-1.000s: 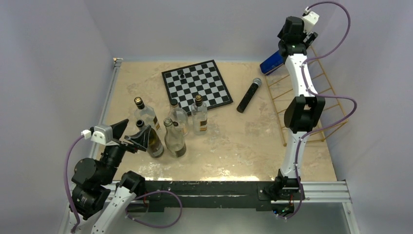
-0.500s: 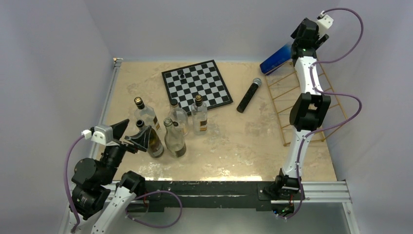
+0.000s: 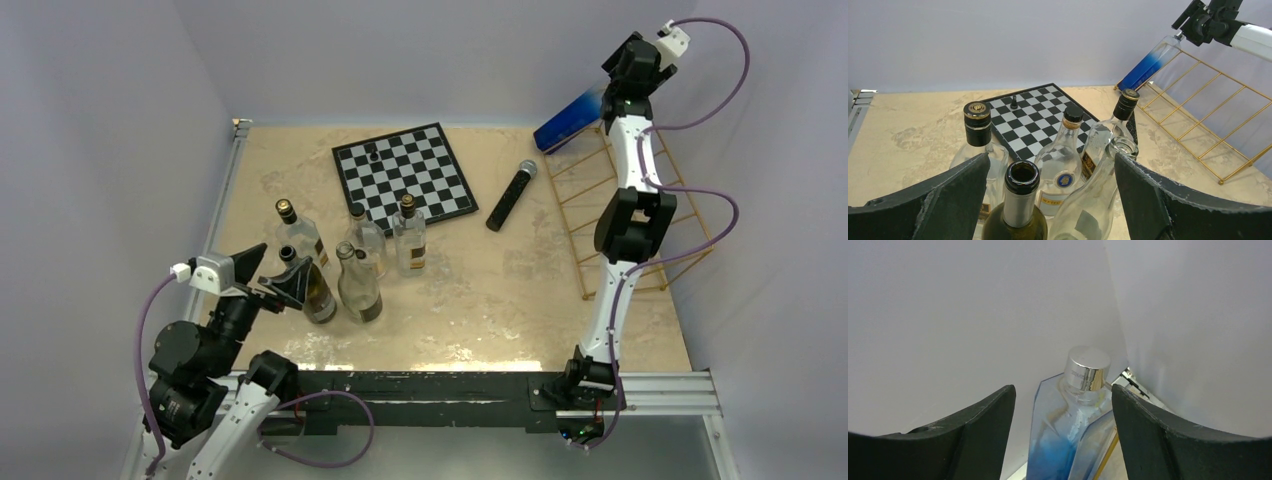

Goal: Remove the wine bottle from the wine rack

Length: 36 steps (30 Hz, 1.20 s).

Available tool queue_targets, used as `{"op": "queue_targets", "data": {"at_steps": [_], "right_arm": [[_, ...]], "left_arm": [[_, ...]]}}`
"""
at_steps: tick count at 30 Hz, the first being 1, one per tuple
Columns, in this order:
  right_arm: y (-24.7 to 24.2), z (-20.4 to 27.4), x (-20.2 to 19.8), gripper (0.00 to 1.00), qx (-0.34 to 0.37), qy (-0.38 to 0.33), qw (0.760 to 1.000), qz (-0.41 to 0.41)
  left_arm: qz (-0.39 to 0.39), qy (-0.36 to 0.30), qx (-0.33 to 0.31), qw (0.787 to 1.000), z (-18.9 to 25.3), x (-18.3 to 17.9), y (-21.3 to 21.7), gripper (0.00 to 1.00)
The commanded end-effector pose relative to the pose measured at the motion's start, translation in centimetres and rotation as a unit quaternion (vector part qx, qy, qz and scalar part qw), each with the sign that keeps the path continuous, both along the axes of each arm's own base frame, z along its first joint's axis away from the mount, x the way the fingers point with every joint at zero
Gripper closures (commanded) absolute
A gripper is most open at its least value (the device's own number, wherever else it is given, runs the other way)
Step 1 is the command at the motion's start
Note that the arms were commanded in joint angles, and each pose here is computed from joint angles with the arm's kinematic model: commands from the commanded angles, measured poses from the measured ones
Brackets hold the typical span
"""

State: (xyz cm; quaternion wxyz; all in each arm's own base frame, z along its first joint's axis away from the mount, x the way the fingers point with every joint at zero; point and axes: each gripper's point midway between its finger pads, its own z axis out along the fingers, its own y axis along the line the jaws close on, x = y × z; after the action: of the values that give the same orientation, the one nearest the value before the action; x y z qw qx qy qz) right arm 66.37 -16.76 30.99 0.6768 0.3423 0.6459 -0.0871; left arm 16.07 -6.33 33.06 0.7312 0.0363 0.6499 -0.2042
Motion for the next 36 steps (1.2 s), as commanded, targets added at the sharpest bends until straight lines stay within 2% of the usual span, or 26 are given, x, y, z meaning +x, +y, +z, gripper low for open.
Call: {"op": "queue_targets", "data": {"at_steps": [1, 5, 9, 19, 23, 31, 36], "right_arm": [[-0.8, 2.0, 0.2, 0.26, 0.012, -0.04, 0.999, 0.0], [-1.0, 1.4, 0.5, 0.26, 0.022, -0.043, 0.999, 0.003], [-1.0, 1.1, 1.5, 0.36, 0.022, -0.053, 0.998, 0.024], [-2.0, -0.1, 1.9, 0.34, 0.045, -0.061, 0.997, 0.019], [-2.2, -0.1, 2.2, 0.39, 0.045, -0.063, 0.997, 0.025], [-2.8, -1.3, 2.6, 0.39, 0.052, -0.061, 0.996, 0.029], [-2.8, -2.2, 3.0, 0.43, 0.058, -0.058, 0.996, 0.031]], "left_arm": [[-0.003, -0.007, -0.002, 1.0, 0.6, 0.4, -0.3, 0.02], [-0.005, -0.008, -0.003, 1.0, 0.6, 0.4, -0.4, 0.02], [-0.004, -0.006, -0.002, 1.0, 0.5, 0.5, -0.4, 0.02], [-0.005, -0.001, 0.0, 1.0, 0.3, 0.7, -0.5, 0.02], [-0.005, -0.001, 0.0, 1.0, 0.3, 0.7, -0.5, 0.02], [-0.005, 0.001, 0.001, 1.0, 0.3, 0.8, -0.6, 0.02], [-0.003, 0.003, 0.003, 1.0, 0.2, 1.0, -0.6, 0.02]]}}
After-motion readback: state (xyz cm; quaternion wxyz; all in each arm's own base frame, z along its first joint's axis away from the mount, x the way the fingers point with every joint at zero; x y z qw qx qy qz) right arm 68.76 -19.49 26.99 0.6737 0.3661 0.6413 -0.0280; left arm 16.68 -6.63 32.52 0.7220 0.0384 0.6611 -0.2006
